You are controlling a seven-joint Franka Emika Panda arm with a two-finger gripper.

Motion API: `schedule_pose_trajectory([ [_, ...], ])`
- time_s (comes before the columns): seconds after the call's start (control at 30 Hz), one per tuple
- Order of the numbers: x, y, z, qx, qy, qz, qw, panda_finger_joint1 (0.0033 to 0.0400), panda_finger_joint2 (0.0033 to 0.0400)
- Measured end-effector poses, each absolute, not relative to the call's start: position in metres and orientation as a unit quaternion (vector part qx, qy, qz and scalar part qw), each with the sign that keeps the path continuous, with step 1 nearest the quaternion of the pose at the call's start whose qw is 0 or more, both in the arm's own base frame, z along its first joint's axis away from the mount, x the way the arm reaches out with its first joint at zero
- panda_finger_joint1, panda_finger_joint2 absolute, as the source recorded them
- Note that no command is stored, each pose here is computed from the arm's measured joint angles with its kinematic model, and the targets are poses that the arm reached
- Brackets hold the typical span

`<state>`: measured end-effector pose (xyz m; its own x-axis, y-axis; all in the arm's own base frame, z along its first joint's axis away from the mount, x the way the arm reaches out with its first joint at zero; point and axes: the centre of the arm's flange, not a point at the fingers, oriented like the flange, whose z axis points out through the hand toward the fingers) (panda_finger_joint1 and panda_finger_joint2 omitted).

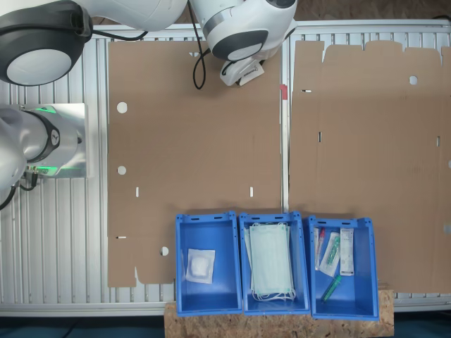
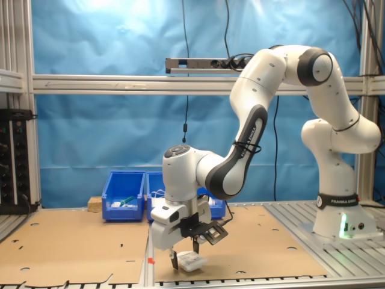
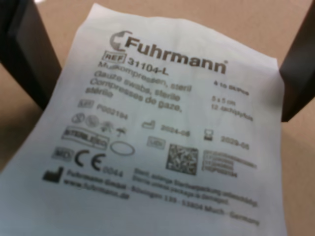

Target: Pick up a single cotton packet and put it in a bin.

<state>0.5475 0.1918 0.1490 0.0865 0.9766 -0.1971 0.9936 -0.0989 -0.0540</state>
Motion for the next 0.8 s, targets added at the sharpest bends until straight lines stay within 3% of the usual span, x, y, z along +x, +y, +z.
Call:
schedule_pose_trajectory([
  [0.8, 0.541, 0.211, 0.147, 0.725, 0.682, -0.088, 0.039, 0.0400, 0.0400],
])
